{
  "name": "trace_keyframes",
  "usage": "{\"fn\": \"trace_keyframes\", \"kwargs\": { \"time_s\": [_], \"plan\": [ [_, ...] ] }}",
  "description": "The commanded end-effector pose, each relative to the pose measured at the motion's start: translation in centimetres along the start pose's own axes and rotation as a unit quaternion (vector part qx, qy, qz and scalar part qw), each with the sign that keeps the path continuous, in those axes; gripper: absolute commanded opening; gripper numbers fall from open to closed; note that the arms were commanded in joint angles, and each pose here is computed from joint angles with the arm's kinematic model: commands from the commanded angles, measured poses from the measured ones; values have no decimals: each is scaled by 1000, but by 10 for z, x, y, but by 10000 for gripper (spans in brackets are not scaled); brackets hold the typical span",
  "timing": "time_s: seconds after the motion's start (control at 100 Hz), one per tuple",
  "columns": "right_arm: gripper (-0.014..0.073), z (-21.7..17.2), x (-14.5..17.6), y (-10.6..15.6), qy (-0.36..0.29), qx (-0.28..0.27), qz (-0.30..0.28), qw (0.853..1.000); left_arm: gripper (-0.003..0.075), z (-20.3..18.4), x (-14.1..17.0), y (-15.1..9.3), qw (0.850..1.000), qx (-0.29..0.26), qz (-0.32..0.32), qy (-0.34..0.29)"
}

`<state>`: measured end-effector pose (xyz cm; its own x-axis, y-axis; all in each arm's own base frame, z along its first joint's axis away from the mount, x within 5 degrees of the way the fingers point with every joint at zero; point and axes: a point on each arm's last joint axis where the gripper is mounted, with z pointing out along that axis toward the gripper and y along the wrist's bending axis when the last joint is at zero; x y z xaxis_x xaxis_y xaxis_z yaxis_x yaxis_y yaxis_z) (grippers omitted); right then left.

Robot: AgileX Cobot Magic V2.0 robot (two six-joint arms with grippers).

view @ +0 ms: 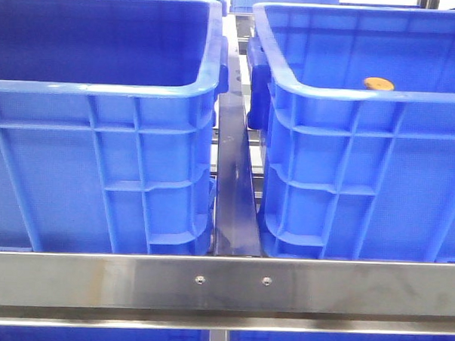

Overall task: Pick red and yellow buttons and place in box
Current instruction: 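Grasp the red button's cap with the right gripper from the left gripper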

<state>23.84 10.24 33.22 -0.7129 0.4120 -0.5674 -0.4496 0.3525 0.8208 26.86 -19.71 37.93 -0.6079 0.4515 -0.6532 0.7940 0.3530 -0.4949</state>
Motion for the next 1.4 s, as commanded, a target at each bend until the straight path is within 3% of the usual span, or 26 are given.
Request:
{"fn": "trace_keyframes", "kwargs": {
  "time_s": [0.0,0.75,1.11,1.39],
  "plan": [
    [538,-1,-13,21,-47,-54,21,997,188,-15,-8,-26,999,36,19,-28],
    [537,1,-19,31,-53,-59,7,997,188,-15,-8,-26,999,36,19,-28],
    [533,11,-15,19,-23,-75,33,996,188,-15,-8,-26,999,36,19,-29],
    [231,11,-15,20,-18,-82,34,996,188,-15,-8,-26,999,36,19,-29]
  ]
}}
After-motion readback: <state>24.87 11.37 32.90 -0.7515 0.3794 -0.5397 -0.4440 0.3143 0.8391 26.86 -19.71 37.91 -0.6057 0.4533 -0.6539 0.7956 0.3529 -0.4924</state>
